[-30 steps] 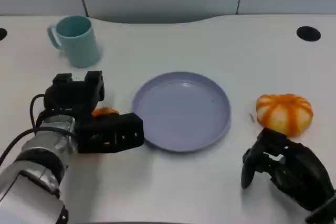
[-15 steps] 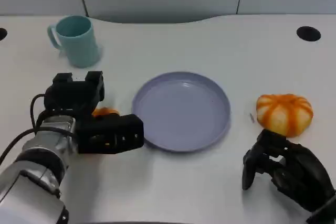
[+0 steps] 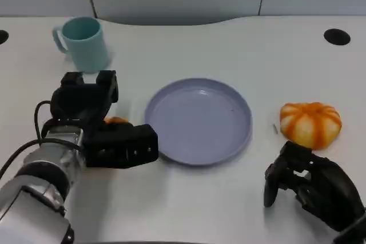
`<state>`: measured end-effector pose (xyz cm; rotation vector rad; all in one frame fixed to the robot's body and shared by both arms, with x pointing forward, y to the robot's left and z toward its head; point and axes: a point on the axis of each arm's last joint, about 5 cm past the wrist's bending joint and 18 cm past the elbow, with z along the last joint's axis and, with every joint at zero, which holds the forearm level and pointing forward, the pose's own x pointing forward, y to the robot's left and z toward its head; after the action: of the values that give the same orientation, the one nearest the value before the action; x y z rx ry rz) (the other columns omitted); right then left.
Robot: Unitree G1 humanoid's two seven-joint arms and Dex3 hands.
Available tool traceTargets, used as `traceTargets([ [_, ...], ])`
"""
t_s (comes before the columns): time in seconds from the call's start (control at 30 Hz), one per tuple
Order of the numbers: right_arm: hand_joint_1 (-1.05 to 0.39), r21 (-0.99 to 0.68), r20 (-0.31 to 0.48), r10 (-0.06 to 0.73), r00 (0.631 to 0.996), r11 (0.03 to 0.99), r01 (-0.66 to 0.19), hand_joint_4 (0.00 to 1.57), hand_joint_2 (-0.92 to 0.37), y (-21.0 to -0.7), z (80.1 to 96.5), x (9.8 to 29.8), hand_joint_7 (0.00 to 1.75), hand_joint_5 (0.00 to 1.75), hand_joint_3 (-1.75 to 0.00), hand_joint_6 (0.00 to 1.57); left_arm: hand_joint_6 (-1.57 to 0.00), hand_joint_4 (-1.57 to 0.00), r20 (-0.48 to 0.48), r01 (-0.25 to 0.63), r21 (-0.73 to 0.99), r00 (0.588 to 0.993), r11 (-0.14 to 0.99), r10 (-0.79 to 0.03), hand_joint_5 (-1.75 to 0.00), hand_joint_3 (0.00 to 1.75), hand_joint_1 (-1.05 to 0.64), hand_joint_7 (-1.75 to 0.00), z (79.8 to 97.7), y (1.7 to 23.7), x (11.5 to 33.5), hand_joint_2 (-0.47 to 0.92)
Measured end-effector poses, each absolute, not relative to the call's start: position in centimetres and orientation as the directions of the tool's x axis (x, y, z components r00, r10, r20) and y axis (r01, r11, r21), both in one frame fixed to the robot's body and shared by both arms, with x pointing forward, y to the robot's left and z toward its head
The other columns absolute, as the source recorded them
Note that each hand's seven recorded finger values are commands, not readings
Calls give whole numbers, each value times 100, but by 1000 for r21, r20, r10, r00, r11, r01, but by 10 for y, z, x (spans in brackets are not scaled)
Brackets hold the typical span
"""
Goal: Grasp the bread from the table and place it into the plate.
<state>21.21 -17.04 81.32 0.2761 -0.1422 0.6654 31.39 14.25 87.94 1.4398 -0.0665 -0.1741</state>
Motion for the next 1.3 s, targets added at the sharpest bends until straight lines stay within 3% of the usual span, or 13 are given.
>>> traceTargets([
  [0.5, -74, 258, 221, 588, 778, 734, -629, 67, -92, -166, 814, 214, 135, 162, -24, 58, 0, 0, -32, 63, 955, 993, 289, -111, -175, 47, -105, -175, 881, 143, 314, 92],
  [0.7, -70, 281, 217, 610, 762, 709, -647, 58, -92, -163, 816, 216, 132, 174, -30, 49, 0, 0, -48, 84, 937, 993, 339, -111, -175, 42, -105, -174, 873, 138, 308, 92],
  [0.93, -69, 259, 222, 606, 764, 719, -645, 58, -92, -162, 817, 216, 135, 175, -29, 47, 0, 0, -65, 99, 937, 992, 336, -111, -175, 42, -105, -175, 871, 138, 307, 92],
  [1.3, -71, 248, 216, 608, 764, 723, -645, 58, -92, -164, 814, 215, 137, 175, -30, 46, 0, 0, -213, 235, 943, 970, 234, -117, -175, 47, -105, -175, 870, 139, 307, 92],
])
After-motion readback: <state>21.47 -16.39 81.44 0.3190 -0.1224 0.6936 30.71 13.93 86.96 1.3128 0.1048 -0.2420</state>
